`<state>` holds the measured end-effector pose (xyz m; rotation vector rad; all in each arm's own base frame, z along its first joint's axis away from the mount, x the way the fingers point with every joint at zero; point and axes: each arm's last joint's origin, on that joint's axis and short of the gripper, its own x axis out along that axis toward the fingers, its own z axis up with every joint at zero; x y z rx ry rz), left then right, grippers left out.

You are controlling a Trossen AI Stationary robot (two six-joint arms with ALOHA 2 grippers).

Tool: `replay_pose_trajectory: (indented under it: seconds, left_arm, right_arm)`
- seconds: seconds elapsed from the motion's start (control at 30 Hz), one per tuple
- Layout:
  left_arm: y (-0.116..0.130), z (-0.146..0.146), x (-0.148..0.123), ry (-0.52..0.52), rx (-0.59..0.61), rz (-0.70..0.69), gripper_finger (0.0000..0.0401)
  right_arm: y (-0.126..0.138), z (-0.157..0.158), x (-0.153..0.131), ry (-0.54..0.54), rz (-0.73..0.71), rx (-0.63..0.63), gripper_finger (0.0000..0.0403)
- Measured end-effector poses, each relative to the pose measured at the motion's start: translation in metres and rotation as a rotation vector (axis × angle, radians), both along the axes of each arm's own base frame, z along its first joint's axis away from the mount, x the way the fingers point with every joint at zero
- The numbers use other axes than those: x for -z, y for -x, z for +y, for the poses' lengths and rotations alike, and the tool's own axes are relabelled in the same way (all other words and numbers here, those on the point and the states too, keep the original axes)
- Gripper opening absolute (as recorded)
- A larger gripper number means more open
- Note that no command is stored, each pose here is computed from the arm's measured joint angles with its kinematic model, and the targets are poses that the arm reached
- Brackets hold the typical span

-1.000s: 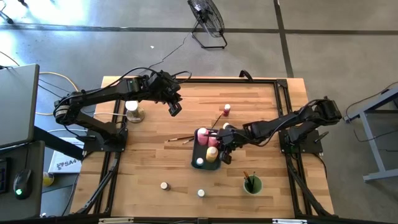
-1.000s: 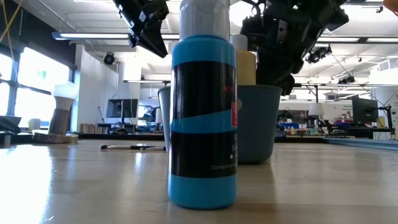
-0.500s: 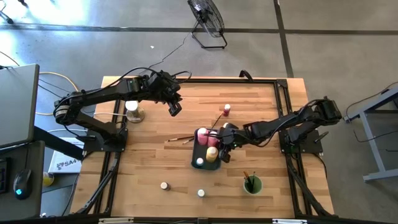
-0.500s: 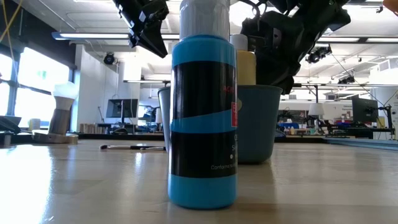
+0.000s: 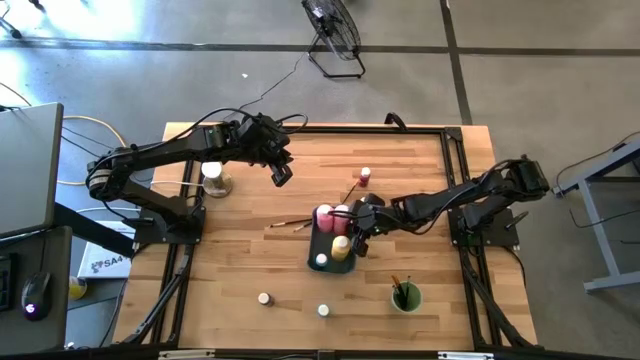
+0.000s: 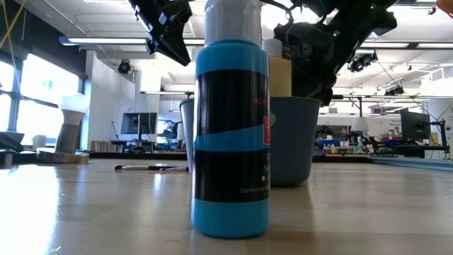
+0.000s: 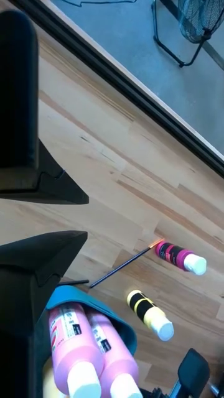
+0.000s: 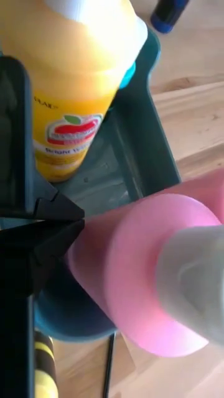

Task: Pick & Place Paint Supplies
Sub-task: Adjust the large paint bottles in the blue bin

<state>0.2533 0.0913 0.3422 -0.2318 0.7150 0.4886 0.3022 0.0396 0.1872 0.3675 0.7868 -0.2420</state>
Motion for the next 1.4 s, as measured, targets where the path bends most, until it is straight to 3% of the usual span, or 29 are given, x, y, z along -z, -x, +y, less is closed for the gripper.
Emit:
replay_pose_trajectory:
  seconds: [0.47,0.77,1.1,1.4]
  left_arm:
    - [0.0,0.0,0.0,0.001,-0.001,0.0,0.0076]
    - [0.0,0.0,0.0,0.002,-0.001,0.002,0.0076]
    - [0.0,0.0,0.0,0.002,-0.001,0.002,0.0076]
    - [0.0,0.0,0.0,0.001,-0.001,0.0,0.0076]
  right_arm:
    - [0.003,0.0,-0.002,0.0,0.011,-0.003,0.0002]
    - [0.021,-0.01,-0.02,-0.014,0.053,0.0,0.0002]
    - [0.031,-0.007,-0.035,-0.257,0.053,-0.137,0.0002]
    - [0.033,0.012,-0.032,-0.332,0.081,-0.216,0.0002]
